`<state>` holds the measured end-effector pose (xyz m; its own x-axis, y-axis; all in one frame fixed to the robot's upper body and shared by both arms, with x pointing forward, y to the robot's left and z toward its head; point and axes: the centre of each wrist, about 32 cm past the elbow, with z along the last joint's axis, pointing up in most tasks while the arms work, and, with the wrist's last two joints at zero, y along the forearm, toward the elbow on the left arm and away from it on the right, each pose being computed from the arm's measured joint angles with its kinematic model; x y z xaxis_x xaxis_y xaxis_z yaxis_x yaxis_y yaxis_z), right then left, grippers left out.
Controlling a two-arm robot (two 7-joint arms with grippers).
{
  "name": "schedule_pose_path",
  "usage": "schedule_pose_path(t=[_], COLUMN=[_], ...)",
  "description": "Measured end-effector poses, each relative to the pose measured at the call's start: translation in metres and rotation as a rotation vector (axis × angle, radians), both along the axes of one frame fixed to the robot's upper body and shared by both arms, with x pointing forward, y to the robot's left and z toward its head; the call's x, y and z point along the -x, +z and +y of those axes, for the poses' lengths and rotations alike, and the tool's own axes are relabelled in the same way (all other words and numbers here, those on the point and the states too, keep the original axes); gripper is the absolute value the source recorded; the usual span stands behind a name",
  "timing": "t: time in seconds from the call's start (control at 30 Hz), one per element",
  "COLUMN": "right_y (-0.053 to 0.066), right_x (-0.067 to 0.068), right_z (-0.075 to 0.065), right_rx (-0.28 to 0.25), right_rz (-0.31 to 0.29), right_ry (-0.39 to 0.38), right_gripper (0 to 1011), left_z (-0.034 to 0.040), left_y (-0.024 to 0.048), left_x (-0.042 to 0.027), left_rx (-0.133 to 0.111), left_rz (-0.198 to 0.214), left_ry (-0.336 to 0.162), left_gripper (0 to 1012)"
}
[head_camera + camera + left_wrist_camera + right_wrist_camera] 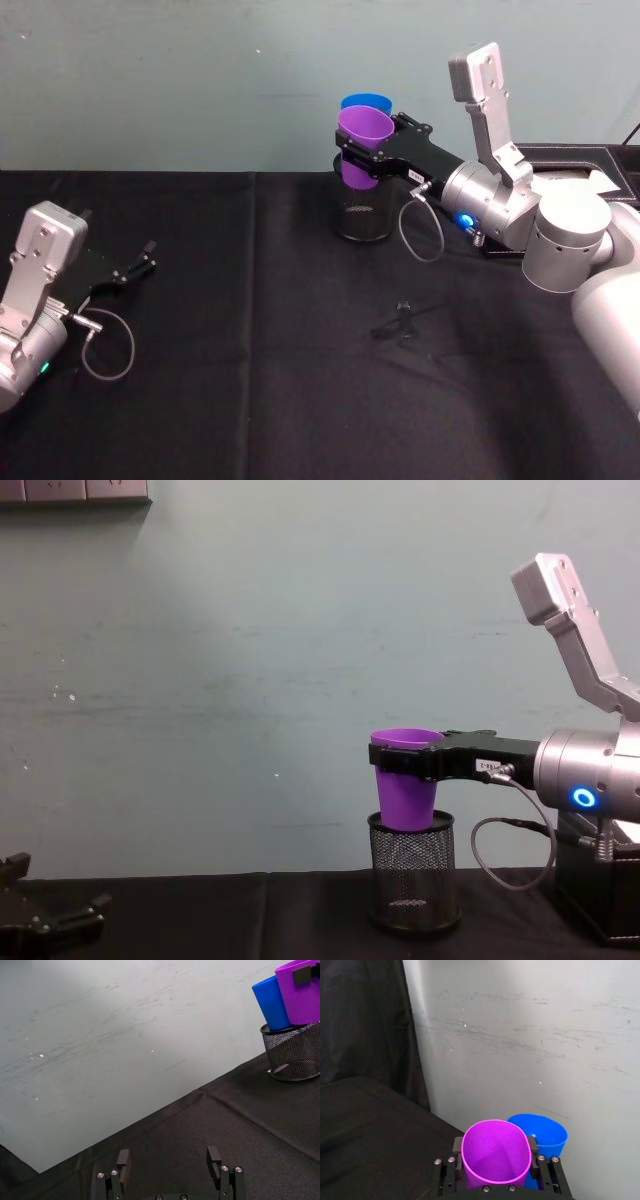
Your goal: Pick up one cup with a gripper and tap it against the other cup.
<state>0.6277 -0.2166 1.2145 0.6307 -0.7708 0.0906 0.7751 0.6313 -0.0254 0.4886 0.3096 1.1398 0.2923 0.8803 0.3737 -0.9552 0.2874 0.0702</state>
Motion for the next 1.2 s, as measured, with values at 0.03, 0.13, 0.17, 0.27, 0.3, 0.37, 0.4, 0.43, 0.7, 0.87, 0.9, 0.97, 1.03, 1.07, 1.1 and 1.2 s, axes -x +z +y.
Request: schedule_pose_path(t=[0.03,0.13,0.17,0.27,0.3,0.37,0.4,0.43,0.7,0.87,0.9,0.97,1.03,1.07,1.1,1.2], right_y=[0.0,0.0,0.0,0.0,0.0,0.0,0.0,0.0,0.0,0.0,0.0,0.0,0.0,0.0,0.0,0.0], right_x=[0.0,0.0,0.0,0.0,0.0,0.0,0.0,0.0,0.0,0.0,0.0,0.0,0.0,0.0,0.0,0.0], right_z=[0.0,0.0,0.0,0.0,0.0,0.0,0.0,0.0,0.0,0.0,0.0,0.0,0.0,0.0,0.0,0.0], right_rx=[0.0,0.0,0.0,0.0,0.0,0.0,0.0,0.0,0.0,0.0,0.0,0.0,0.0,0.0,0.0,0.0], right_rz=[0.0,0.0,0.0,0.0,0.0,0.0,0.0,0.0,0.0,0.0,0.0,0.0,0.0,0.0,0.0,0.0], right_ry=[0.0,0.0,0.0,0.0,0.0,0.0,0.0,0.0,0.0,0.0,0.0,0.0,0.0,0.0,0.0,0.0], right_gripper=[730,730,731,730,730,730,730,730,730,731,730,730,730,730,731,731], left_z=[0.0,0.0,0.0,0.0,0.0,0.0,0.0,0.0,0.0,0.0,0.0,0.0,0.0,0.0,0.0,0.0], left_y=[0.0,0.0,0.0,0.0,0.0,0.0,0.0,0.0,0.0,0.0,0.0,0.0,0.0,0.0,0.0,0.0], left_x=[0.0,0.0,0.0,0.0,0.0,0.0,0.0,0.0,0.0,0.0,0.0,0.0,0.0,0.0,0.0,0.0], left_rx=[0.0,0.0,0.0,0.0,0.0,0.0,0.0,0.0,0.0,0.0,0.0,0.0,0.0,0.0,0.0,0.0], left_rz=[0.0,0.0,0.0,0.0,0.0,0.0,0.0,0.0,0.0,0.0,0.0,0.0,0.0,0.0,0.0,0.0], left_ry=[0.0,0.0,0.0,0.0,0.0,0.0,0.0,0.0,0.0,0.0,0.0,0.0,0.0,0.0,0.0,0.0], left_gripper=[1000,1000,1000,1000,1000,1000,1000,1000,1000,1000,1000,1000,1000,1000,1000,1000])
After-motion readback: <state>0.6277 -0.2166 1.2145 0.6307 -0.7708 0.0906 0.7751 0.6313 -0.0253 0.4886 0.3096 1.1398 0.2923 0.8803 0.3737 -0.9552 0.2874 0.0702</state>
